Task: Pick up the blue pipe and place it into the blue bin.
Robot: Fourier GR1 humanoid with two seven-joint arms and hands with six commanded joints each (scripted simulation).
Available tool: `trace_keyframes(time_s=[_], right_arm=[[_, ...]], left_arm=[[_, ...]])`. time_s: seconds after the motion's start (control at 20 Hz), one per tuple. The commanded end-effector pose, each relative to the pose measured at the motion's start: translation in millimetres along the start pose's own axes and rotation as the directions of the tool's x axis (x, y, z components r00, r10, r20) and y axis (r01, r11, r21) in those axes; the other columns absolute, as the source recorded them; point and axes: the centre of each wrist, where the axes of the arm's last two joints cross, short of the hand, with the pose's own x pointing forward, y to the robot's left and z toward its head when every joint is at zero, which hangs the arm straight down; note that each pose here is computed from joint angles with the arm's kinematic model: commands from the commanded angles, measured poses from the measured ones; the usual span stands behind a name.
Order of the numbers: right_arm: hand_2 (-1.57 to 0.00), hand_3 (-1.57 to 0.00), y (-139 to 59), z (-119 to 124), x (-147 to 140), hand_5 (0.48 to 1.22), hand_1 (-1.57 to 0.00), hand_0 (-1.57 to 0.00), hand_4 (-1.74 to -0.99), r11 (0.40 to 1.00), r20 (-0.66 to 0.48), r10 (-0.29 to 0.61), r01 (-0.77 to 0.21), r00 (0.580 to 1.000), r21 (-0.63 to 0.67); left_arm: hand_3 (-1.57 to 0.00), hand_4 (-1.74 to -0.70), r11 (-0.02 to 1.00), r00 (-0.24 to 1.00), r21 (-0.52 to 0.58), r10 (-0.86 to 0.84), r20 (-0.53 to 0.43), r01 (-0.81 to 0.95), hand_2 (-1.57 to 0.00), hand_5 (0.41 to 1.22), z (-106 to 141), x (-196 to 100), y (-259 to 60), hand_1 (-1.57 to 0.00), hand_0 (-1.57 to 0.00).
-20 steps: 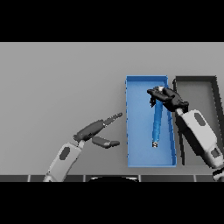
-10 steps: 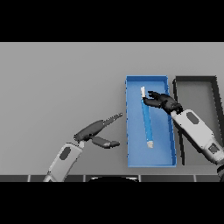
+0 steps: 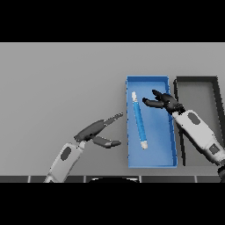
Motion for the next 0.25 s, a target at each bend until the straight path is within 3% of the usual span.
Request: trace_keyframes(time_s=[0.0, 0.2], right_arm=[[-0.01, -0.01, 0.9, 0.5, 1.0, 0.672, -0.01, -0.01, -1.129, 1.0, 0.006, -0.001, 0.001, 1.0, 0.004], [-0.01, -0.01, 1.6, -4.9, 2.6, 0.677, -0.01, -0.01, -1.129, 1.0, 0.012, -0.003, 0.003, 1.0, 0.015]], left_arm=[[0.0, -0.92, 1.0, 1.0, -0.007, 0.006, -0.001, -0.006, 0.0, 0.464, -1.3, -0.4, -0.7, 0.0, 0.0], [0.0, -0.92, 1.0, 1.0, -0.007, 0.002, -0.005, -0.002, 0.0, 0.468, 0.3, -3.9, 2.5, 0.0, 0.0]])
